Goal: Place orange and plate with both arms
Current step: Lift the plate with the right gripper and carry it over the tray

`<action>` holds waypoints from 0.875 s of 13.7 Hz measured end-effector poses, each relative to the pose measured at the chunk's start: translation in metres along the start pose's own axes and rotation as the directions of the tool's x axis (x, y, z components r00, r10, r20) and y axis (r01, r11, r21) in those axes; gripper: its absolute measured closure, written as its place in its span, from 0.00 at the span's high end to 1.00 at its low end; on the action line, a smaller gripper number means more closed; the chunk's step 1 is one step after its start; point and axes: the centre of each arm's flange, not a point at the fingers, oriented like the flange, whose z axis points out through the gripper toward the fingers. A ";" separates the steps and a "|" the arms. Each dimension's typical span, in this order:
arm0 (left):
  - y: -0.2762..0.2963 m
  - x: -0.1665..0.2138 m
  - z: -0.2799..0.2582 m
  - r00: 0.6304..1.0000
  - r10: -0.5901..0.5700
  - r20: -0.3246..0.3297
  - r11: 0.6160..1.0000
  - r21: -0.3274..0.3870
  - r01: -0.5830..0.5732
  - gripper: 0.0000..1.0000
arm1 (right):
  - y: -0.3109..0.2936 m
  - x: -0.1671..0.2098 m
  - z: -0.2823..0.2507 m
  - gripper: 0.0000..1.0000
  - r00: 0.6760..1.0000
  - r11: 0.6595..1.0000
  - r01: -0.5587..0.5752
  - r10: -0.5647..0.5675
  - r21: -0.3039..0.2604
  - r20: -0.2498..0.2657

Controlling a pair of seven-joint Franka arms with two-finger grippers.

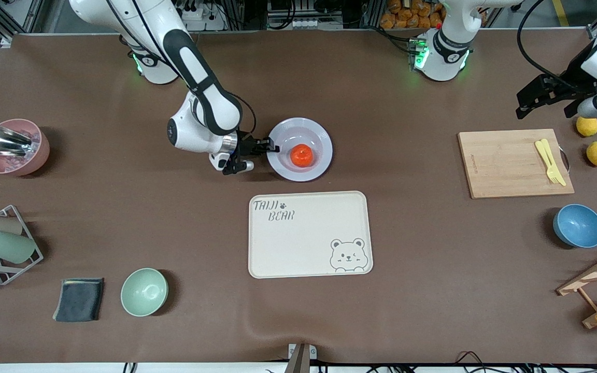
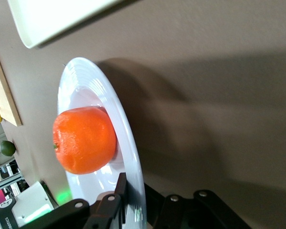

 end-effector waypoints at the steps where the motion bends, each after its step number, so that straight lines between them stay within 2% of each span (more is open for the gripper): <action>1: 0.000 0.000 0.000 1.000 0.000 0.000 1.000 0.000 0.000 1.00 | -0.004 0.001 -0.004 0.07 1.000 1.000 0.006 -0.006 0.004 -0.009; 4: 0.000 0.000 0.000 1.000 0.000 0.000 1.000 0.000 0.000 1.00 | -0.016 0.006 -0.019 0.07 0.998 1.000 0.025 -0.025 0.005 -0.054; 7: 0.000 -0.002 0.002 1.000 0.001 0.020 1.000 0.003 -0.001 1.00 | -0.022 0.007 -0.025 0.07 0.997 0.999 0.035 -0.034 0.009 -0.071; 10: 0.001 -0.005 0.004 0.999 0.002 0.043 1.000 0.006 -0.002 1.00 | -0.027 0.009 -0.033 0.07 0.994 0.999 -0.005 0.011 0.053 -0.106; 12: -0.002 -0.006 0.004 0.999 0.001 0.048 0.999 0.037 -0.003 1.00 | -0.030 0.009 -0.036 0.07 0.992 0.997 -0.023 0.032 0.077 -0.121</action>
